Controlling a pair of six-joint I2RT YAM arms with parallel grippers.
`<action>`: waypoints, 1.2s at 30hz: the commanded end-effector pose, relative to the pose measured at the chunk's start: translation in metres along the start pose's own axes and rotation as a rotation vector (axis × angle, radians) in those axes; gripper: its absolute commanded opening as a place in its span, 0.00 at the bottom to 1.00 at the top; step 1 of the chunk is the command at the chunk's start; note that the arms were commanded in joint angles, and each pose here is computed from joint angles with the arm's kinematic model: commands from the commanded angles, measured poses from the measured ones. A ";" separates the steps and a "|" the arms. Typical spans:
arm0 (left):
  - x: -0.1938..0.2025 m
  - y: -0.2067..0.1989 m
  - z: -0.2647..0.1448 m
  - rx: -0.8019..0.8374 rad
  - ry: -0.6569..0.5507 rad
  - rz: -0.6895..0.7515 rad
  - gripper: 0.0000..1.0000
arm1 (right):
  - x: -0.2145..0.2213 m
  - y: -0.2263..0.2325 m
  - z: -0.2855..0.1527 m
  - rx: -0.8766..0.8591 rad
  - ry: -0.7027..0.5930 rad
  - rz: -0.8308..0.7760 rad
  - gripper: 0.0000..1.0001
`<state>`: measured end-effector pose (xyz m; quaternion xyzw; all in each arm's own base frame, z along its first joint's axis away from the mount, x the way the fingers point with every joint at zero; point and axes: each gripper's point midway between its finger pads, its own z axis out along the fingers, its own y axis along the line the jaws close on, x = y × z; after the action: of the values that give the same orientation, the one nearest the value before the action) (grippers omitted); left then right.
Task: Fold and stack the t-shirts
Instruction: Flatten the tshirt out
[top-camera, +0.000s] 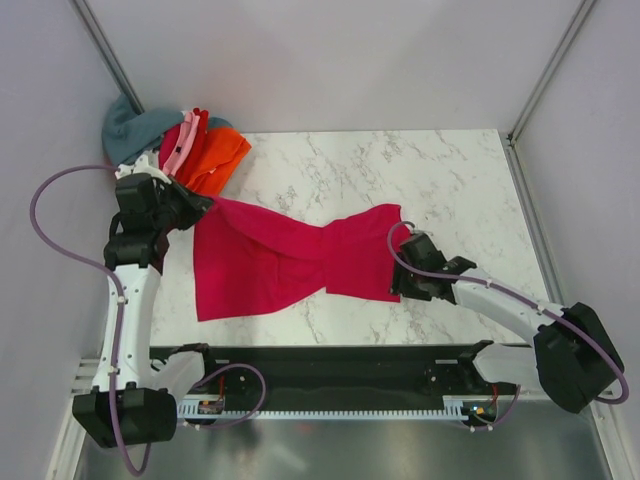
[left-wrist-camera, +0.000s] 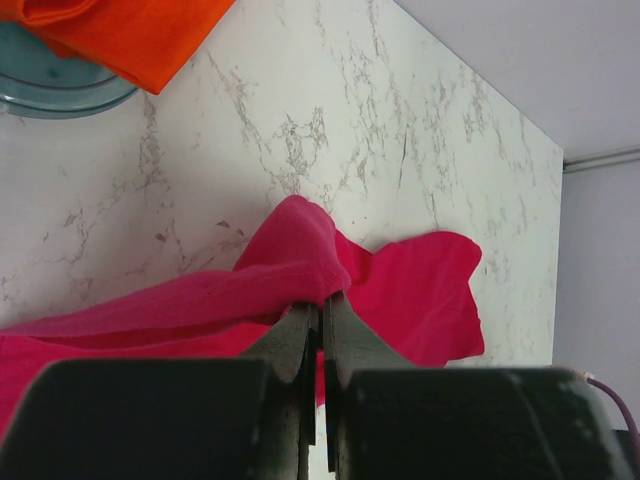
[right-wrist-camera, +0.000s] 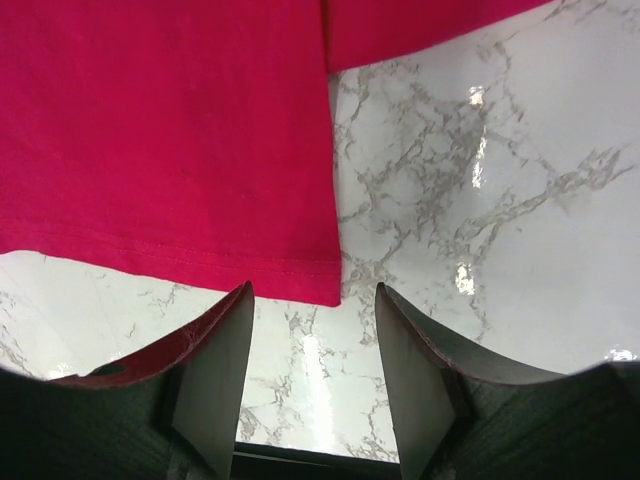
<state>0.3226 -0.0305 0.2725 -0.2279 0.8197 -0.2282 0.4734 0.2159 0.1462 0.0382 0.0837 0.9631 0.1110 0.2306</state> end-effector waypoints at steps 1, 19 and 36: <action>-0.011 -0.004 -0.008 0.022 -0.066 0.055 0.02 | 0.004 0.000 0.003 0.015 -0.013 0.025 0.60; -0.005 -0.002 -0.008 0.025 -0.055 0.056 0.02 | 0.022 0.008 0.028 0.039 0.042 -0.016 0.44; 0.018 0.005 0.021 0.040 0.064 -0.020 0.02 | -0.150 0.065 -0.071 -0.040 -0.438 0.019 0.00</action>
<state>0.3214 -0.0338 0.2556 -0.2265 0.8273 -0.2336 0.4578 0.2832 0.1741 0.1215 0.0957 0.9213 0.1191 0.3575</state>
